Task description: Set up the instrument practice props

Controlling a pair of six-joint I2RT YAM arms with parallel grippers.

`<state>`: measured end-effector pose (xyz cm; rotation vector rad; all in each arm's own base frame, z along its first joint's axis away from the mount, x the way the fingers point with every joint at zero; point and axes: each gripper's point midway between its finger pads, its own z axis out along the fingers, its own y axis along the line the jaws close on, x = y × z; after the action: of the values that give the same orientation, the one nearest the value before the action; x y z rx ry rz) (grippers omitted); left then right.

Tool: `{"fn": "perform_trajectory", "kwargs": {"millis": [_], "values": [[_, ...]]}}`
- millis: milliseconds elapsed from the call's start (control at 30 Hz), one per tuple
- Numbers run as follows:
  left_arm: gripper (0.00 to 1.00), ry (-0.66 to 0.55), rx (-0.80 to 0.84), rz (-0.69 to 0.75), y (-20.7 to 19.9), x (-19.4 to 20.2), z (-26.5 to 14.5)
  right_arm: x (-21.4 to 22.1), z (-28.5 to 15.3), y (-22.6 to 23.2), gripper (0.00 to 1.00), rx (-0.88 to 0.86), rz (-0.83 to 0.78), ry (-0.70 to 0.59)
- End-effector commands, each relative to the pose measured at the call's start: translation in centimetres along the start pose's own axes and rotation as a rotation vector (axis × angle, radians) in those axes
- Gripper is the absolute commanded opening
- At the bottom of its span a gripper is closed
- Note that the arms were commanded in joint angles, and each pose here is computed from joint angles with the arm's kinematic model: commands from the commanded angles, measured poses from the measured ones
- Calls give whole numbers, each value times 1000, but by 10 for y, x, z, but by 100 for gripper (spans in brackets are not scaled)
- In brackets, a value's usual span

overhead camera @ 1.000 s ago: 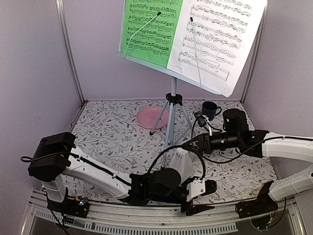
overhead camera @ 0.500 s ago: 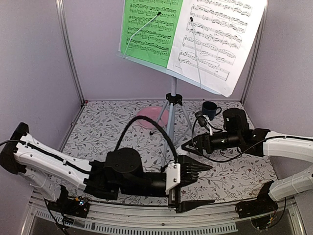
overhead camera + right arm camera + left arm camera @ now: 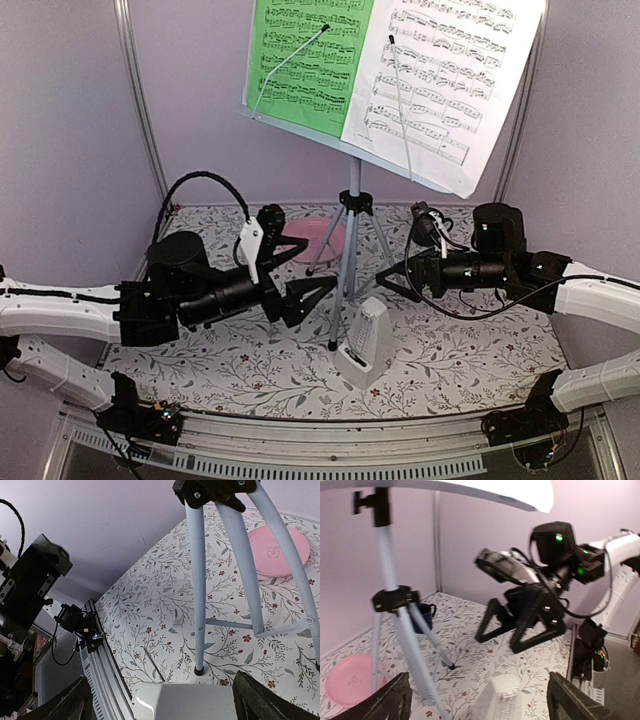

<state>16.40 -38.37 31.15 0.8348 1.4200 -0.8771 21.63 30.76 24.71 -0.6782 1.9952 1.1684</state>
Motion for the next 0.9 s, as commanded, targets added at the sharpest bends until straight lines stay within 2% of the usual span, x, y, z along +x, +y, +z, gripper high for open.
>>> {"fn": "perform_trajectory", "kwargs": {"millis": [0, 233, 367, 700, 867], "values": [[97, 53, -181, -93, 65, 3, -22, -23, -19, -8, 99, 57, -34, -95], [99, 24, -401, -179, 153, -14, -70, -53, -58, -44, 99, 159, -17, -227], [99, 58, -507, -286, 207, -8, -95, -74, -82, -73, 99, 242, -8, -299], [99, 191, -710, -614, 311, 55, -147, -77, -120, -168, 99, 397, 170, -390], [99, 263, -720, -718, 326, 102, -158, -55, -127, -207, 99, 489, 244, -380]]}}
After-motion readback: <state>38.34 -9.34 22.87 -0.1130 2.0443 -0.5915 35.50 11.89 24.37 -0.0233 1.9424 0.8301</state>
